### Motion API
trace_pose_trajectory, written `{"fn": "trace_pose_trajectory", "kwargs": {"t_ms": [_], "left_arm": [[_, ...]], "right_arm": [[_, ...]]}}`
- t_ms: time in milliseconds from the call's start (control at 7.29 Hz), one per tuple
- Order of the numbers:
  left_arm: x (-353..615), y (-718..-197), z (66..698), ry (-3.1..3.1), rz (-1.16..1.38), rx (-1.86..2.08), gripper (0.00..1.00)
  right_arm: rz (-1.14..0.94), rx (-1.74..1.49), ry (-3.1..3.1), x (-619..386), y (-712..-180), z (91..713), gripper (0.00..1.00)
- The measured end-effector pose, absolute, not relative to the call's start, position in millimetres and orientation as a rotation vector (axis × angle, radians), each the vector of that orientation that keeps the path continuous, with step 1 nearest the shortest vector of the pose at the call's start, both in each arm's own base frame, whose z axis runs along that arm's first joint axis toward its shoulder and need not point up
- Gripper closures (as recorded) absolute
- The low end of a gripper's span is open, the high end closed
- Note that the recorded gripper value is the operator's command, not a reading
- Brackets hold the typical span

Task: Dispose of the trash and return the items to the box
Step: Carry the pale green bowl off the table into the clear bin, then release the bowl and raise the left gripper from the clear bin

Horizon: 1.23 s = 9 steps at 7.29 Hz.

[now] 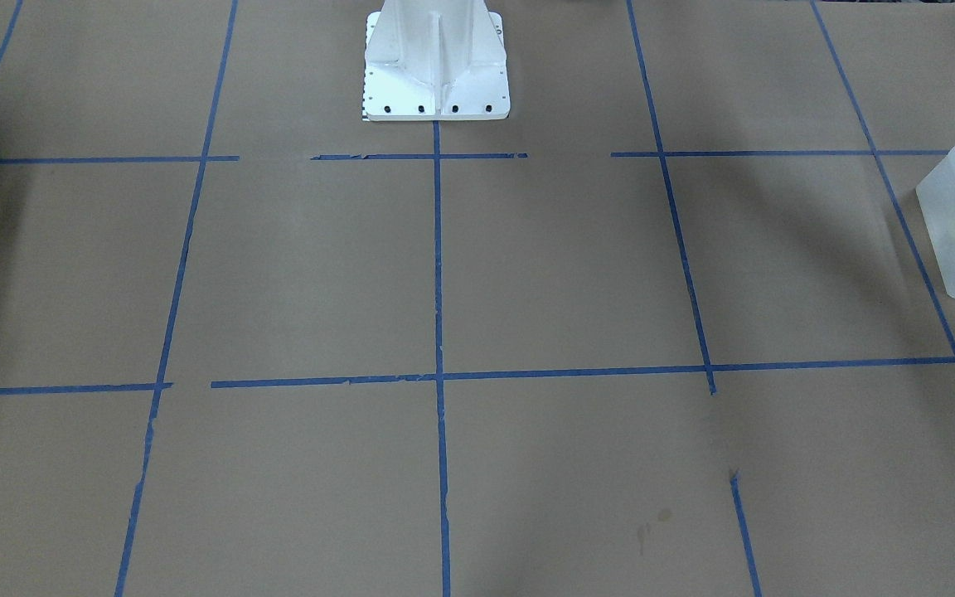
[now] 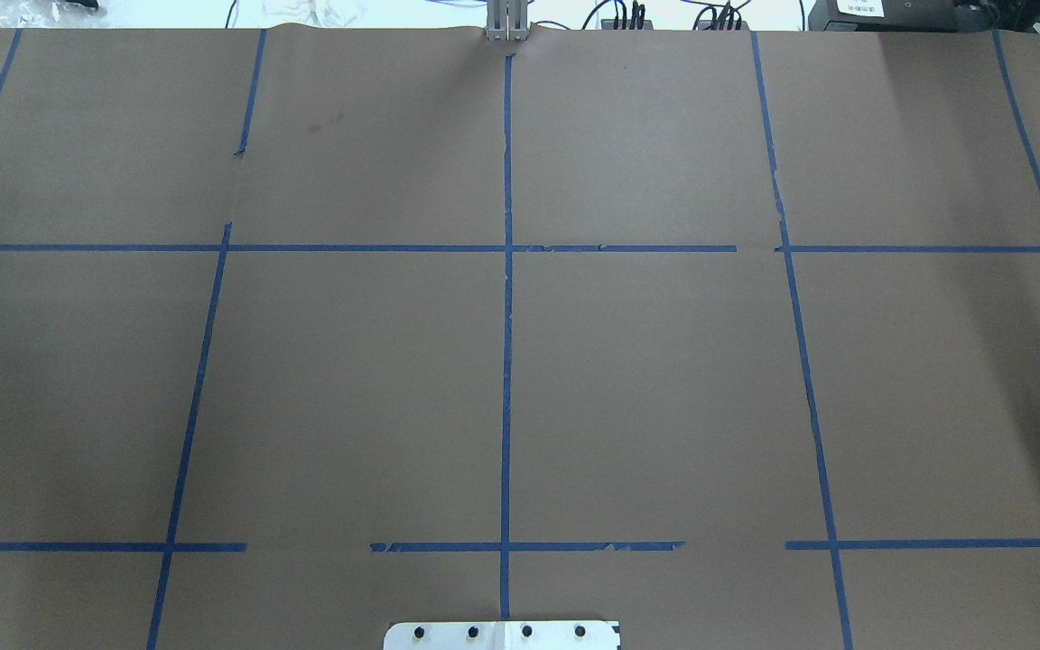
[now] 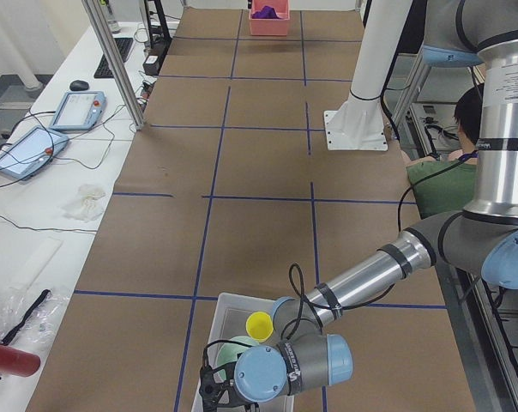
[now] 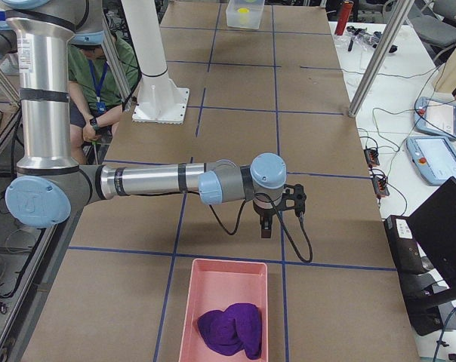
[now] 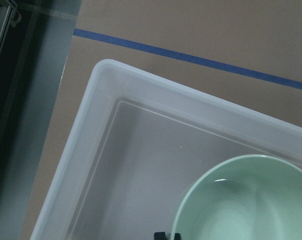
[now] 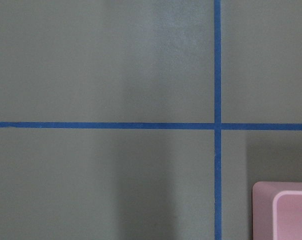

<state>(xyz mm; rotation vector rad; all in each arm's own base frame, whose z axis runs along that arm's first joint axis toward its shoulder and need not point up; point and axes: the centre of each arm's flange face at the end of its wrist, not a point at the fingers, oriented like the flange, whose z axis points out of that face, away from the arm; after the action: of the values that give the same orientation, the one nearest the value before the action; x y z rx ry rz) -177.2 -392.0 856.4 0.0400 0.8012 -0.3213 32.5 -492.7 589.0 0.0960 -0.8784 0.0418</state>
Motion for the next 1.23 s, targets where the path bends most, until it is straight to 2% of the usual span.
{"fn": "trace_pose_trajectory", "kwargs": {"t_ms": [137,274,411,823,1234], "left_arm": [[-180.3,-386.1,869.5,0.757,-0.329,0.058,0.7],[-182.2,-381.8,877.7,0.725,-0.333,0.072,0.33],[-183.2,-379.8,880.5,0.71,-0.359,0.071,0.0],[-186.2,-387.0,868.3,0.704,-0.42,0.08,0.0],[-197.6,-428.6,770.4,0.691,-0.365,0.272,0.0]], "right_arm": [[0.041,0.099,-0.879,32.4,-493.0,587.3,0.0],[0.04,0.101,-0.879,32.4,-493.1,586.0,0.0],[0.04,0.106,-0.879,32.7,-492.5,583.1,0.0],[0.046,0.117,-0.882,33.2,-490.1,573.2,0.0],[0.048,0.116,-0.883,33.4,-485.9,573.8,0.0]]}}
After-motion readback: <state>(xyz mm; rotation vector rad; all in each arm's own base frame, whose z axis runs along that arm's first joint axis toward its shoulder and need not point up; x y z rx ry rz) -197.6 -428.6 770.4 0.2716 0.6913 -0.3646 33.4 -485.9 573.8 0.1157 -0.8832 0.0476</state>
